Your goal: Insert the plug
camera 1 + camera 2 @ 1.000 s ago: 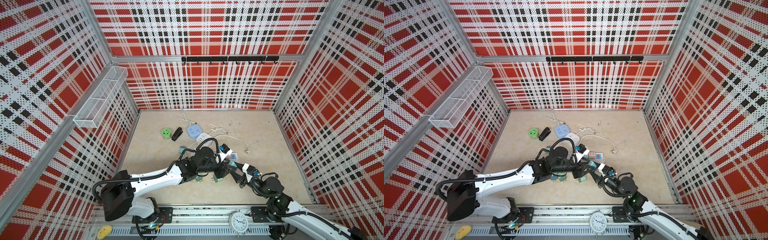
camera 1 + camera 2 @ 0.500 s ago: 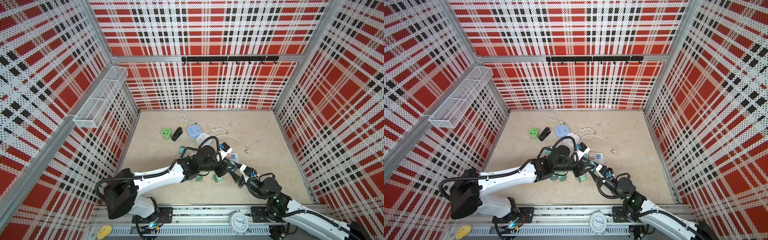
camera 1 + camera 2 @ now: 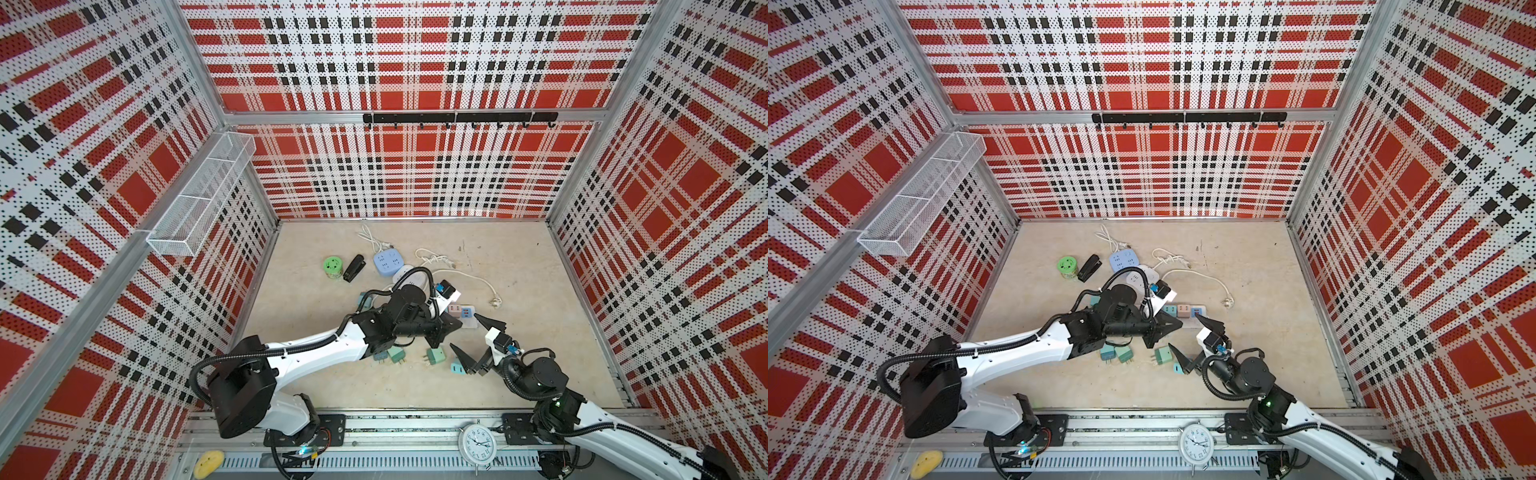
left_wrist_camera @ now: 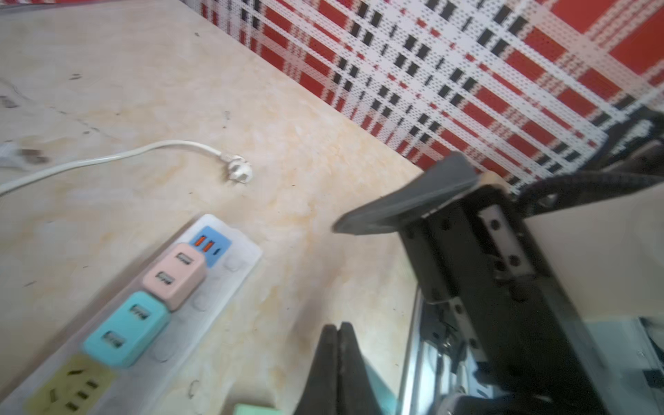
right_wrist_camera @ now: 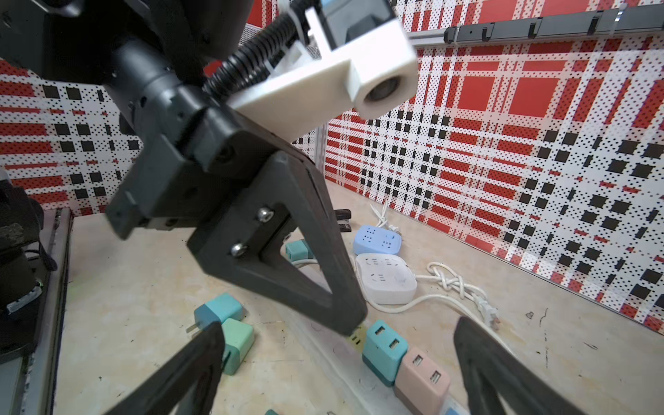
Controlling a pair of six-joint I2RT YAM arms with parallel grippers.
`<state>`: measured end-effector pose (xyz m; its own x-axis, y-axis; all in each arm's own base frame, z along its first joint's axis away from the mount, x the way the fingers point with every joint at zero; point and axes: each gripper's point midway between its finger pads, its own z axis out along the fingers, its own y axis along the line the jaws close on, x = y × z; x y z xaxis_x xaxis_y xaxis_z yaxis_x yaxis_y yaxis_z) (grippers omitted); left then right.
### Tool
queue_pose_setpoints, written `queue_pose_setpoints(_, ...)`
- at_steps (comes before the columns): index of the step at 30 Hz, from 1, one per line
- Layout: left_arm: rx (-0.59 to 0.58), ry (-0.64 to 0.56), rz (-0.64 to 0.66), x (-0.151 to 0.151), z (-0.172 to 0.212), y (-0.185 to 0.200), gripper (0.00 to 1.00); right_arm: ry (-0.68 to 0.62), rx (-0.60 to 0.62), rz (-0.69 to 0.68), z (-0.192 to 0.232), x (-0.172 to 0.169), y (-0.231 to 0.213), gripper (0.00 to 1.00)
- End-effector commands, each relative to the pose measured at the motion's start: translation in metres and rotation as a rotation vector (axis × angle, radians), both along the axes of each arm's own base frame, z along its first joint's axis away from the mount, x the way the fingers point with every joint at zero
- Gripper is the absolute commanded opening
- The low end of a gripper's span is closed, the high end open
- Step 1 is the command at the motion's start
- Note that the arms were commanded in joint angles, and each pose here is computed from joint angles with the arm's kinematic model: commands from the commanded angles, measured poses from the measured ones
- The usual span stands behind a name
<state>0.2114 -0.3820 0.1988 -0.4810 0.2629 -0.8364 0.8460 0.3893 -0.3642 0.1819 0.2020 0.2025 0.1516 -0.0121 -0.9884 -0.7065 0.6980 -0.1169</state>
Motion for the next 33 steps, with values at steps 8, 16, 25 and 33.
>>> queue_pose_setpoints(8,-0.010,-0.068,0.272,0.061,0.001,0.064,0.27,0.036,0.010,-0.101,-0.018,0.009,-0.016,1.00)
queue_pose_setpoints(16,-0.057,-0.130,0.375,0.063,0.007,0.088,0.70,0.474,0.141,-0.254,-0.031,0.030,-0.025,0.81)
queue_pose_setpoints(25,-0.076,-0.199,0.457,0.062,0.020,0.110,0.77,0.895,-0.170,-0.332,-0.094,-0.034,-0.008,0.76)
queue_pose_setpoints(33,-0.139,-0.261,0.515,0.052,0.045,0.131,0.78,1.090,-0.361,-0.251,-0.117,-0.091,0.010,0.77)
